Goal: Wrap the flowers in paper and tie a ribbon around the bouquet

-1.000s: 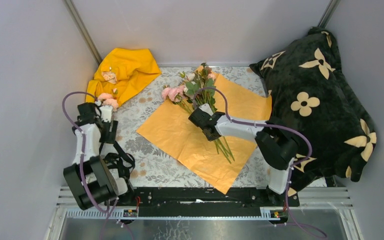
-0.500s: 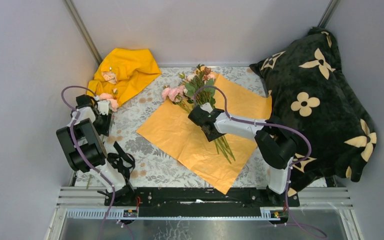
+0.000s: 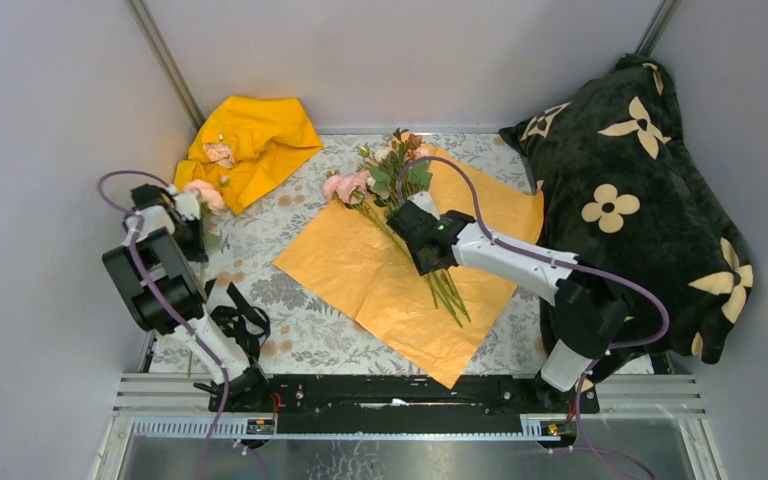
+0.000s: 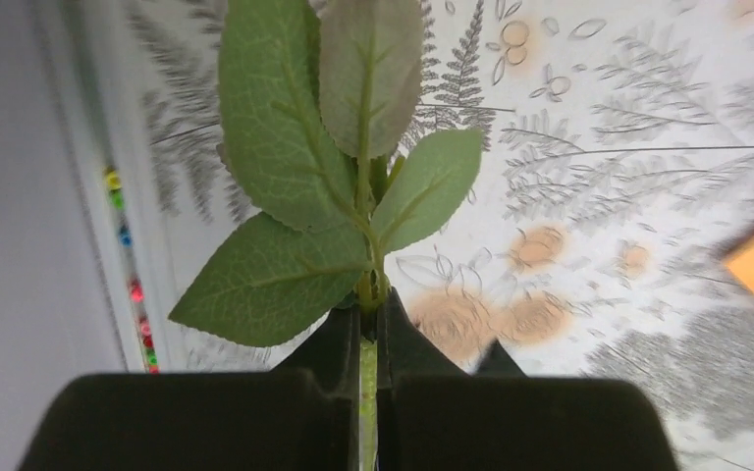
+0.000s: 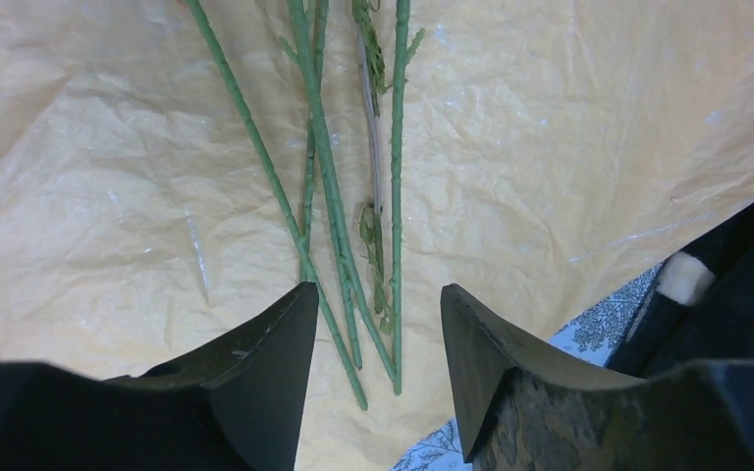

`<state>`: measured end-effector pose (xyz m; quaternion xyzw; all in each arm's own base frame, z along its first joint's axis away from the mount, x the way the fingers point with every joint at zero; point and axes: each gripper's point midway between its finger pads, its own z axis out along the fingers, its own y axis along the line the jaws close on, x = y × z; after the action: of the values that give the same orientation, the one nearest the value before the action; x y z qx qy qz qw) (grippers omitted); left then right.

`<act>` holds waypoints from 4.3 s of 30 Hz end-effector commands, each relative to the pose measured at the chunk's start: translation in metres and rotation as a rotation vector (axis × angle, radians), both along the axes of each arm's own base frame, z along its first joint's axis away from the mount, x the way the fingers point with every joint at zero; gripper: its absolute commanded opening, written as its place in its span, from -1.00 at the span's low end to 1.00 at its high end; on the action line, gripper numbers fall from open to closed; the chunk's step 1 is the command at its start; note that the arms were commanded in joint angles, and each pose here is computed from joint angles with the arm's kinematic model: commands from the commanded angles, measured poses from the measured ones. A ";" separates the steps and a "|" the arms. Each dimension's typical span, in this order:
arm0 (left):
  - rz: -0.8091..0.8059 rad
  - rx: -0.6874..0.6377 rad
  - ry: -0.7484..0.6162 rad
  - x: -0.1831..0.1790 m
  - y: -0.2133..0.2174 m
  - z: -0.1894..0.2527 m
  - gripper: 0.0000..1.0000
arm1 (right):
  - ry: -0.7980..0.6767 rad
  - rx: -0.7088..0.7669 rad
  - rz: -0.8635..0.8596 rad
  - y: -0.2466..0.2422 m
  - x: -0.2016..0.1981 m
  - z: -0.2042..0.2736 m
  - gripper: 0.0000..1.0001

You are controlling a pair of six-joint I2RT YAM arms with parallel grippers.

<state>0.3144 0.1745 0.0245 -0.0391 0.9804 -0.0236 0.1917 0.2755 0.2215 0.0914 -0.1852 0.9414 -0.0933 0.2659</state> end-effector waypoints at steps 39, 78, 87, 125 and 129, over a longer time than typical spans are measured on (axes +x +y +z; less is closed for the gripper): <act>-0.086 -0.479 -0.468 0.030 -0.278 0.199 0.97 | -0.212 0.246 0.131 0.060 0.046 0.056 -1.00; 0.349 -0.531 -0.007 0.010 -0.253 -0.026 0.41 | 0.035 0.298 -0.439 -0.139 0.044 -0.044 0.38; 0.264 -0.572 -0.085 0.045 -0.256 0.008 -1.00 | 0.120 0.380 -0.340 -0.121 0.021 -0.037 0.15; -1.876 0.040 -0.350 -0.194 -0.424 0.032 0.79 | 0.323 0.582 -0.142 0.012 -0.039 -0.081 -0.78; -1.965 0.163 -0.344 -0.198 -0.424 0.006 0.87 | 0.362 0.624 -0.129 0.023 -0.045 -0.082 -0.77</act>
<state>0.1023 -0.2478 0.0461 0.7624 0.5862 -0.1792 0.2073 0.2367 0.2257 0.0100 -0.0519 0.9715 0.1766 0.1494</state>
